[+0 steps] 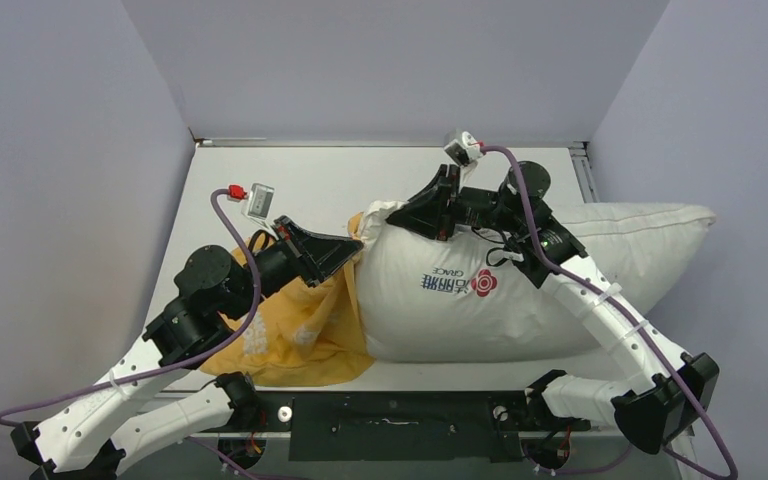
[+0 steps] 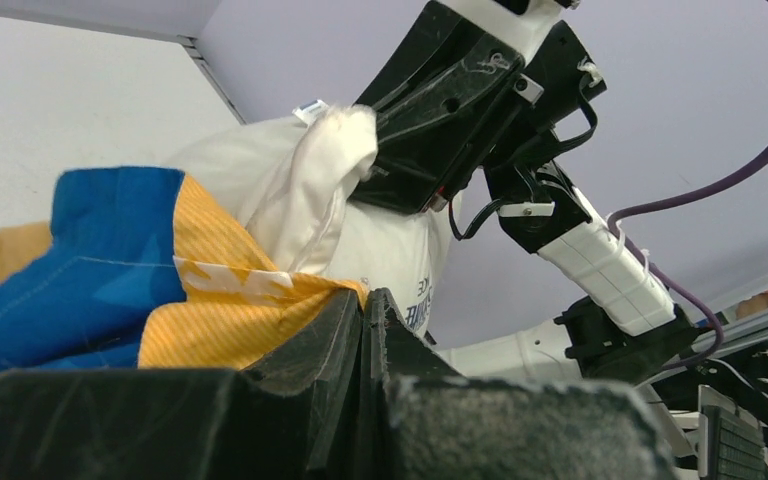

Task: Put the pillow into the pillowcase
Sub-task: Stuff the pillow into the pillowcase.

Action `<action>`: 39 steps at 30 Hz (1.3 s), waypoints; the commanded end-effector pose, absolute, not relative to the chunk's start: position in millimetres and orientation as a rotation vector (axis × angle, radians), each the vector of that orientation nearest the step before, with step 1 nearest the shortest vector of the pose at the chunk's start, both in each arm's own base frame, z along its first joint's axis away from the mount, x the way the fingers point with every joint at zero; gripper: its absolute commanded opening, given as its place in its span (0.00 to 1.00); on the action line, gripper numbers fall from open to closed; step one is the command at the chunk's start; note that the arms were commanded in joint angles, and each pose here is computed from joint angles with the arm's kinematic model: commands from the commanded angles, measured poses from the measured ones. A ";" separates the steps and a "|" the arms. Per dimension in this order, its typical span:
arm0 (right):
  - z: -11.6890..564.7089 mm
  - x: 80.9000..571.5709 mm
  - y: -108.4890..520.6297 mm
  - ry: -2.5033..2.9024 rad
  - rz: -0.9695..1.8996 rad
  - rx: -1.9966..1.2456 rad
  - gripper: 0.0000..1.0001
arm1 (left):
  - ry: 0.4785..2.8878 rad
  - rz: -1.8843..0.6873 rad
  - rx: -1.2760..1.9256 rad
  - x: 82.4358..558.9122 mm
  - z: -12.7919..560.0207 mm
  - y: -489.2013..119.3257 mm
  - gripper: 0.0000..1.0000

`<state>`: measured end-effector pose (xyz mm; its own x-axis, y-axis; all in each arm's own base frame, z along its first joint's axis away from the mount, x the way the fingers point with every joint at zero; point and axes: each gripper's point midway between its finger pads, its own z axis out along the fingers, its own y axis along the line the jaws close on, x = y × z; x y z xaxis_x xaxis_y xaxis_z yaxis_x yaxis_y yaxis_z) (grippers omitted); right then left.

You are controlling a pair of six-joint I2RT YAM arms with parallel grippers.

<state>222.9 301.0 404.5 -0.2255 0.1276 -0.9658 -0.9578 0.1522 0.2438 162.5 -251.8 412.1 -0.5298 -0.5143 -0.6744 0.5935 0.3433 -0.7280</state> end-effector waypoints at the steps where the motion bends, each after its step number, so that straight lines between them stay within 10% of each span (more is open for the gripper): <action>1: 392.7 202.5 307.1 1.388 1.373 -1.013 0.05 | 1.423 -1.396 0.084 161.1 460.1 -240.7 0.00; 25: 390.2 117.6 345.0 1.157 1.604 -1.249 0.05 | 1.358 -1.393 0.186 183.8 513.1 -281.1 0.00; 39: 442.3 184.2 296.8 1.000 1.435 -0.701 0.05 | 1.274 -1.777 0.481 85.8 557.1 -360.8 0.00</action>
